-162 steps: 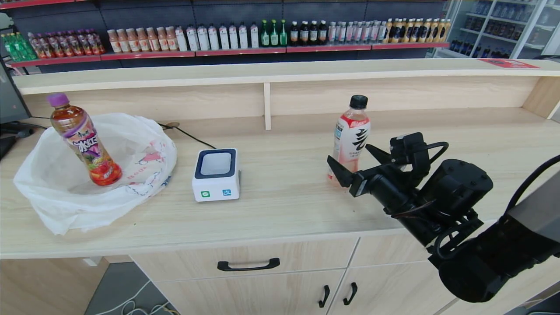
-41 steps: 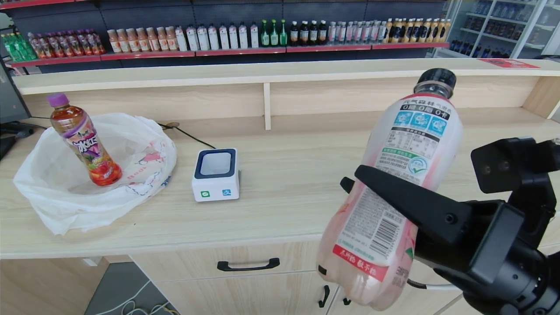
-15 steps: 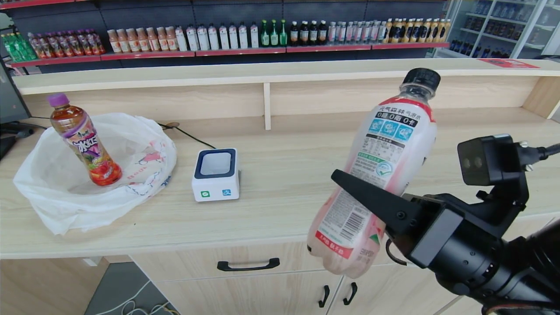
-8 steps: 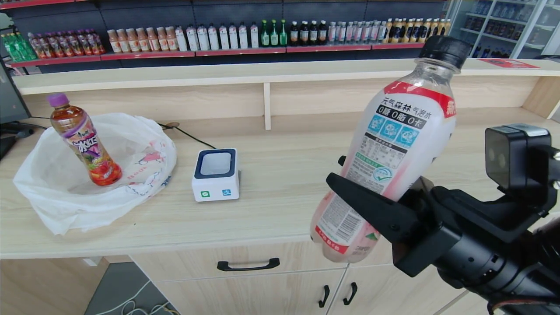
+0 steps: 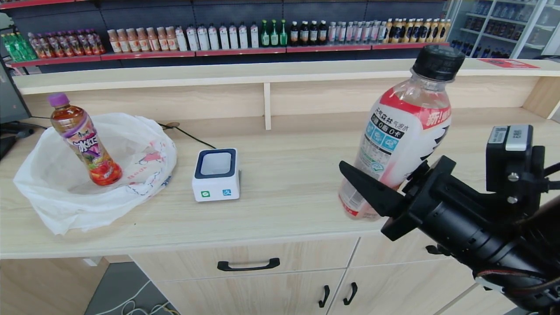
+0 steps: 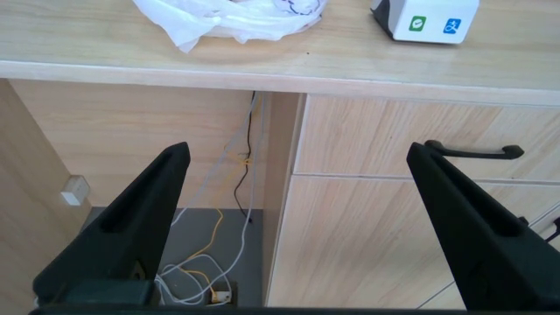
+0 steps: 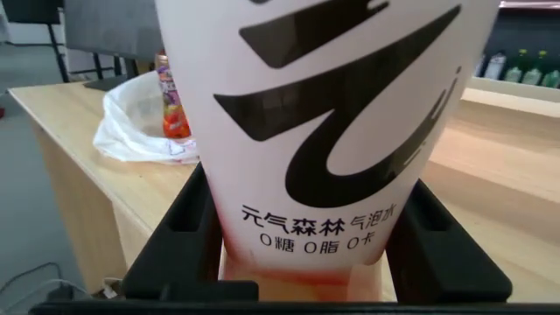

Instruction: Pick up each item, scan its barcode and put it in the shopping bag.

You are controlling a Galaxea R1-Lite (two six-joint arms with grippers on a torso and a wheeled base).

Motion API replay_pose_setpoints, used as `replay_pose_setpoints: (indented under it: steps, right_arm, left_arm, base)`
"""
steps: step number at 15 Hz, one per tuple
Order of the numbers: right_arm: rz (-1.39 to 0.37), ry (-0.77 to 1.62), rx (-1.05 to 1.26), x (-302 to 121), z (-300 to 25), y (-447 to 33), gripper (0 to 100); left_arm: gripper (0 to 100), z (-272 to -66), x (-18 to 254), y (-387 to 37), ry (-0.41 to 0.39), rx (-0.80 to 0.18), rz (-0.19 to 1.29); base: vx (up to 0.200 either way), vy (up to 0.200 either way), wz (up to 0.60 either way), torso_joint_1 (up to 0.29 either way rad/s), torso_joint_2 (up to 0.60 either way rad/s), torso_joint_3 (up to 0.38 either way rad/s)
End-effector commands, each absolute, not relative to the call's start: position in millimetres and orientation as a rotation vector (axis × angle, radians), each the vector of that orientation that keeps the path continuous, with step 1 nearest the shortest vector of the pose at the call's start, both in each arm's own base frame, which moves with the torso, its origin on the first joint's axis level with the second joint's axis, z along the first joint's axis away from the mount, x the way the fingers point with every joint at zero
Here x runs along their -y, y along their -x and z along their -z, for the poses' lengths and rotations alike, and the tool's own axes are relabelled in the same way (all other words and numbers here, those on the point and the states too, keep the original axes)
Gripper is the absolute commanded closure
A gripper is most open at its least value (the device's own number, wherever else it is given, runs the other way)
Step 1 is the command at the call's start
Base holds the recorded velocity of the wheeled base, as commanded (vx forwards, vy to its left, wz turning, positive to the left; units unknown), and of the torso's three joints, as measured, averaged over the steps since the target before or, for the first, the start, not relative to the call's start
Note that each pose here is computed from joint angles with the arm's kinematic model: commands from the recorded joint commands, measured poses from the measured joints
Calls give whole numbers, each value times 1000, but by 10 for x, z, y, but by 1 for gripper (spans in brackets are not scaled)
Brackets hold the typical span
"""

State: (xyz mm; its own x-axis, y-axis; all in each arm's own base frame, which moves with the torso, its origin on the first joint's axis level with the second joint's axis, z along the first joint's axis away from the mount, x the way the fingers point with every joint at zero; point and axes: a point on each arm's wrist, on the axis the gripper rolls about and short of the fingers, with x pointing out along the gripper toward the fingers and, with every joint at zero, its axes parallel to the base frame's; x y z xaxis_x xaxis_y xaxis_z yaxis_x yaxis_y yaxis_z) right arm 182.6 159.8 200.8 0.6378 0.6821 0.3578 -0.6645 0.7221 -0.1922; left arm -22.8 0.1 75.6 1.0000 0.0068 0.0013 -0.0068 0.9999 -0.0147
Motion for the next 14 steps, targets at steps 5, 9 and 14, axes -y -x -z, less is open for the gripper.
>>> replay_pose_setpoints:
  steps: [5, 9, 14]
  right_arm:
    - [-663, 77, 383, -1420, -1919, -1842, 100]
    - [-667, 52, 371, -1424, -1912, -1853, 100]
    - [-672, 53, 358, -1458, -1882, -1885, 100]
  left_arm:
    - [0, -756, -1, 228, 14, 2, -8]
    - [0, -756, -1, 228, 17, 2, -8]
    - [0, -756, -1, 228, 18, 2, -8]
  base:
    - [0, 0, 0, 0, 0, 0]
    - [0, 100, 0, 0, 0, 1]
    - [0, 200, 0, 8, 4, 2]
